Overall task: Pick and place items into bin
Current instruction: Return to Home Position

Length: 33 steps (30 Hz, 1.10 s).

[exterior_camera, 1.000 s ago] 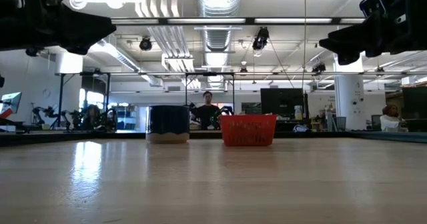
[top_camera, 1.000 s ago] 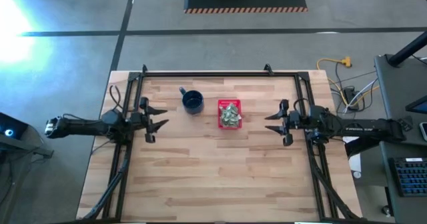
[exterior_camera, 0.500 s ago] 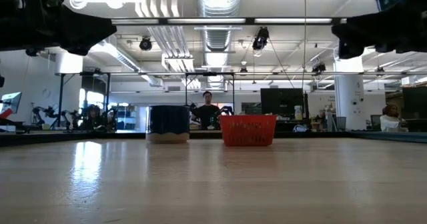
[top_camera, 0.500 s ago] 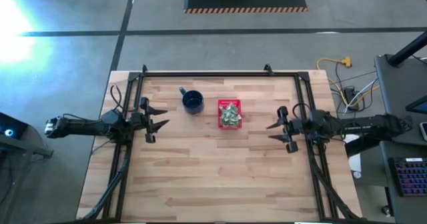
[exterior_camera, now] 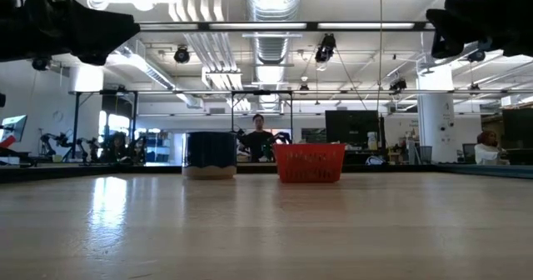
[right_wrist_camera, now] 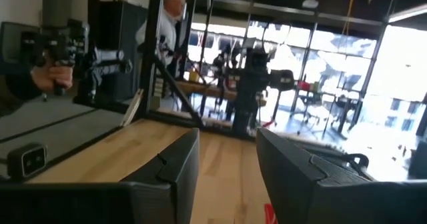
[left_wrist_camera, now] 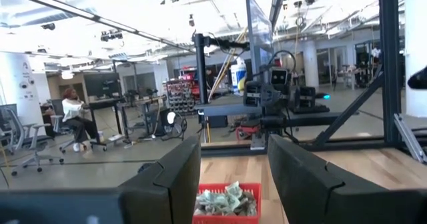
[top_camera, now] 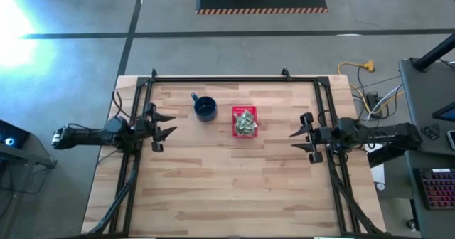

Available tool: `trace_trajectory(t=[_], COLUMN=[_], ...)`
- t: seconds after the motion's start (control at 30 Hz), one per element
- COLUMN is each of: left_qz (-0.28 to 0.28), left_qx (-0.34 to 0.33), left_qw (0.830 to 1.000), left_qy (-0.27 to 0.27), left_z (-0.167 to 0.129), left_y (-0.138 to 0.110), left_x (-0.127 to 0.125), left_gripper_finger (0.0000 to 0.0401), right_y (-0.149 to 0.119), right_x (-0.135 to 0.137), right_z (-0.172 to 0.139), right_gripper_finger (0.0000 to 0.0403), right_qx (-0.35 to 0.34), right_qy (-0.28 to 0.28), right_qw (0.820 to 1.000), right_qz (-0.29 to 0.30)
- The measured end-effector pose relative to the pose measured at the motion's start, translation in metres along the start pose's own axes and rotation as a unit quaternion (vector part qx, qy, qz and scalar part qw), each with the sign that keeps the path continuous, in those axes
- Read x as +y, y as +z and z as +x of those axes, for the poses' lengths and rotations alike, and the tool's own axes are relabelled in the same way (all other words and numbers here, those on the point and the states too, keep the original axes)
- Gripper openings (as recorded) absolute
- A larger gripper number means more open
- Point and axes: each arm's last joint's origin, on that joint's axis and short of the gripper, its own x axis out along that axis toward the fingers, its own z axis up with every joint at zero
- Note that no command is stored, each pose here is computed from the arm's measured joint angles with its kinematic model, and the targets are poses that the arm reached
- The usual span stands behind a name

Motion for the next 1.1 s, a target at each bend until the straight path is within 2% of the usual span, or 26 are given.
trace_trajectory(t=[0.23,0.53,0.97,1.1], left_qz=[-0.005,-0.001,-0.002,0.003], left_qx=[-0.025,-0.007,-0.011,0.016], left_qw=[1.0,1.0,1.0,1.0], left_qy=[0.004,0.001,0.002,-0.002], left_z=[-0.005,-0.004,-0.005,-0.004], left_y=[0.004,0.003,0.005,-0.003], left_x=[0.002,0.001,0.002,0.0], left_gripper_finger=[0.016,0.016,0.016,0.016], right_y=[0.003,0.005,-0.001,-0.007], right_x=[0.001,0.001,0.002,0.003], right_z=[-0.005,-0.01,-0.011,-0.011], right_gripper_finger=[0.0144,0.0137,0.0135,0.0133], right_qx=[-0.015,-0.027,0.003,0.032], right_qy=[-0.001,-0.002,0.002,0.005], right_qw=[1.0,1.0,1.0,0.999], right_qz=[-0.007,-0.009,-0.004,0.008])
